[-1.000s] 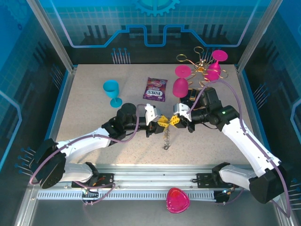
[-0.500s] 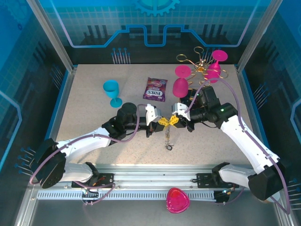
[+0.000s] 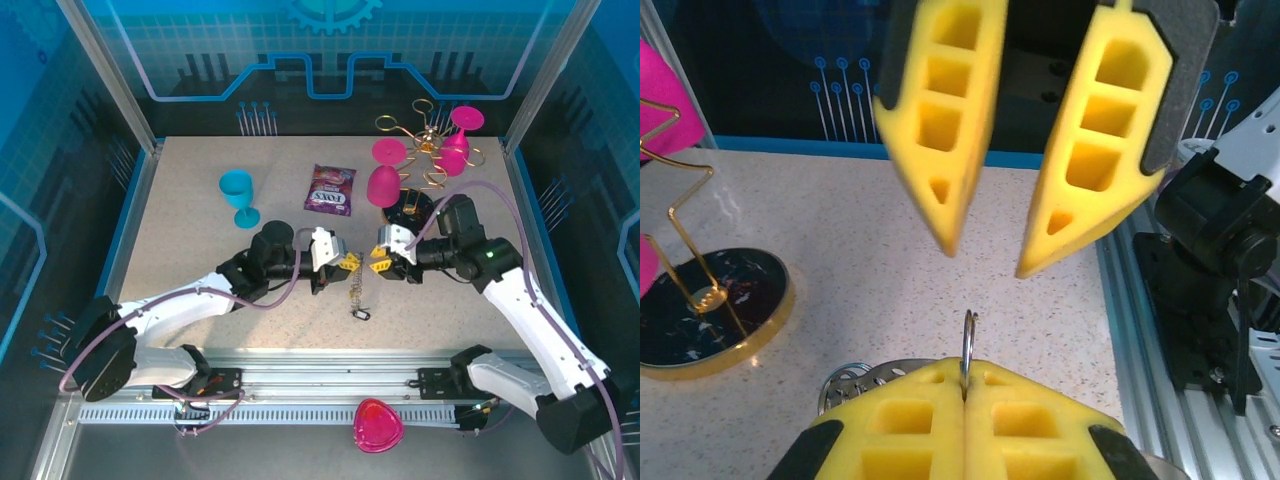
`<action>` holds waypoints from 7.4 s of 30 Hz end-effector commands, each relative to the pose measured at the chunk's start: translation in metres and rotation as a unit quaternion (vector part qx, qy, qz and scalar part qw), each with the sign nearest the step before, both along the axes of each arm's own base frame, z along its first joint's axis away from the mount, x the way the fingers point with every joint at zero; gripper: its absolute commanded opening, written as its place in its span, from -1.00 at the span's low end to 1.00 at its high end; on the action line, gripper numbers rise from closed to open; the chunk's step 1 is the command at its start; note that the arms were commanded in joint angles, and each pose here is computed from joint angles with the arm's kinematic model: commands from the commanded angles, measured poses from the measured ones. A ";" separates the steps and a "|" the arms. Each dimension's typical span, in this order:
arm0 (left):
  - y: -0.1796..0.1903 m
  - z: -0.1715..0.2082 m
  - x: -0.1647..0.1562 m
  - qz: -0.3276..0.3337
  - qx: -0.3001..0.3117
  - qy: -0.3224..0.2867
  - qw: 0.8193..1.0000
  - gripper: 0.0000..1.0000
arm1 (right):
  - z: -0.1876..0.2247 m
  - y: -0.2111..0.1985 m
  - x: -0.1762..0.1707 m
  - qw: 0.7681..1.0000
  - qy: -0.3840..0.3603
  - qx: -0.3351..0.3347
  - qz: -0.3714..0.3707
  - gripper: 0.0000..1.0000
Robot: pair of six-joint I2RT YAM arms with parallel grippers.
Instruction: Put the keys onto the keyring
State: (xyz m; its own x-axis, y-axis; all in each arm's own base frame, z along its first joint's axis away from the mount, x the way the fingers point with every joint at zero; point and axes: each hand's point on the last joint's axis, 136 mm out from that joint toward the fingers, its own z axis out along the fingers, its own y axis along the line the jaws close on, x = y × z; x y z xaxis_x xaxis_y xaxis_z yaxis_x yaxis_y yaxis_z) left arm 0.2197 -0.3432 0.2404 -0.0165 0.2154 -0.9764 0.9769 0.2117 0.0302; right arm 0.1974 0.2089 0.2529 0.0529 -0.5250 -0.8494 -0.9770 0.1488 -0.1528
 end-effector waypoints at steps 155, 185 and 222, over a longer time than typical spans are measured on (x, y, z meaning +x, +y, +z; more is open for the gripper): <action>0.356 0.035 0.002 0.746 0.072 0.131 0.649 -1.00 | -0.187 0.264 0.145 0.810 0.325 -0.074 -0.482 -0.71; 0.353 0.010 -0.009 0.731 0.073 0.151 0.661 -1.00 | -0.206 0.246 0.108 0.982 -0.004 -0.142 0.128 -0.36; 0.353 0.009 -0.010 0.732 0.072 0.155 0.660 -1.00 | -0.239 0.266 0.107 0.965 0.007 -0.217 0.147 -0.63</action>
